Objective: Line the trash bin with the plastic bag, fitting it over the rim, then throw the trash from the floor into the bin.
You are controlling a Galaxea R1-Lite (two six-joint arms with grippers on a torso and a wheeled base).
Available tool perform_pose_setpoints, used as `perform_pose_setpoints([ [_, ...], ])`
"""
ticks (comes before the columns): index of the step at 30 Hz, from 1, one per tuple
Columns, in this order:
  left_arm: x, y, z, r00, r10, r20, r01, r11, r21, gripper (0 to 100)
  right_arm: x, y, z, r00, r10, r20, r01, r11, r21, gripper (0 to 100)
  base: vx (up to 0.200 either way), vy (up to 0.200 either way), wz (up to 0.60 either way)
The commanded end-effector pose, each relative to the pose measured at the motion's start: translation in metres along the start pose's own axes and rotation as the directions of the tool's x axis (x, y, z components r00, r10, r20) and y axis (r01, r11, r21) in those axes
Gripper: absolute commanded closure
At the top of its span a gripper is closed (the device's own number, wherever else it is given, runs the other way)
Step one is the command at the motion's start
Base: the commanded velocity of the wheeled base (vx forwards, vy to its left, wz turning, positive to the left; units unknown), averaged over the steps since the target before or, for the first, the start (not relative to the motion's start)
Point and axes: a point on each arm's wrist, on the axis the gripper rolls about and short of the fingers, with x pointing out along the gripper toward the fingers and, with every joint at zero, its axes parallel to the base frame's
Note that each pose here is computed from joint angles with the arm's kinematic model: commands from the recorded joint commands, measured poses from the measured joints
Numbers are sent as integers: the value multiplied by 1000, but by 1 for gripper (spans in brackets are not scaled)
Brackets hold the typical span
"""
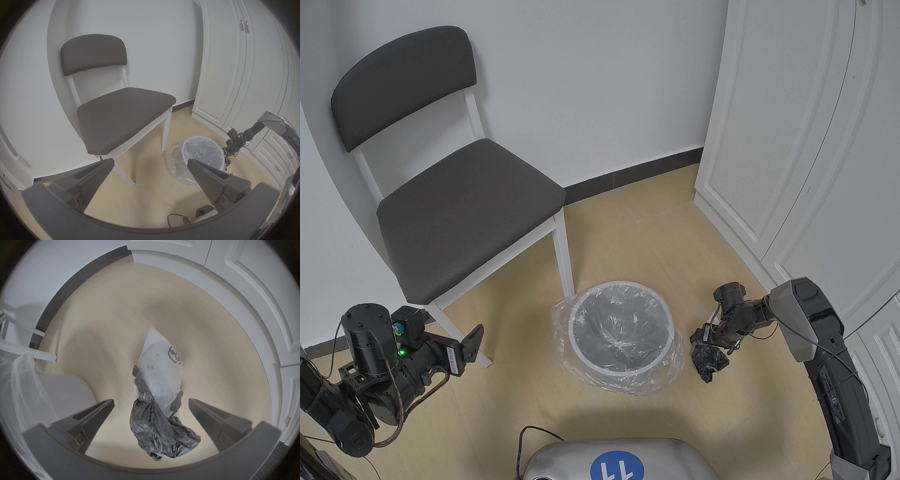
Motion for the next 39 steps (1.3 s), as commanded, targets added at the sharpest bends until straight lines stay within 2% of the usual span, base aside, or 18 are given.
perform_pose_setpoints([
  [1, 0, -1, -1, 1000, -3, -2, 3, 1000, 1, 0, -1, -1, 0, 1000, -7, -10, 7, 1000, -8, 0, 0, 0, 0],
  [8, 1, -5, -2, 1000, -16, -12, 16, 1000, 7, 0, 0, -1, -1, 999, 25, -22, -27, 997, -72, 0, 0, 0, 0],
  [11, 2, -4, -3, 1000, -14, -15, 14, 1000, 7, 0, 0, 2, 0, 1000, 30, -5, -31, 997, -66, 0, 0, 0, 0],
  [16, -4, -4, -2, 1000, -23, 9, 23, 1000, 1, 0, 0, 2, 0, 1000, 26, -3, -26, 1000, -10, 0, 0, 0, 0],
  [19, -15, -9, -2, 995, -68, 76, 67, 998, 5, 0, 0, 2, 0, 1000, 25, -2, -25, 1000, 4, 0, 0, 0, 0],
  [24, -23, -8, -4, 989, -74, 130, 68, 996, 54, 0, 0, 2, 0, 1000, 23, -2, -23, 1000, 7, 0, -40, 0, 0],
  [29, -23, -8, -4, 988, -77, 135, 71, 996, 51, 0, 0, 2, 0, 1000, 23, -2, -23, 1000, 6, 0, -200, 0, 0],
  [39, -22, -9, -6, 990, -79, 120, 73, 996, 55, 0, 0, 2, -1, 1000, 24, -5, -24, 1000, -2, 0, 0, 0, 0],
])
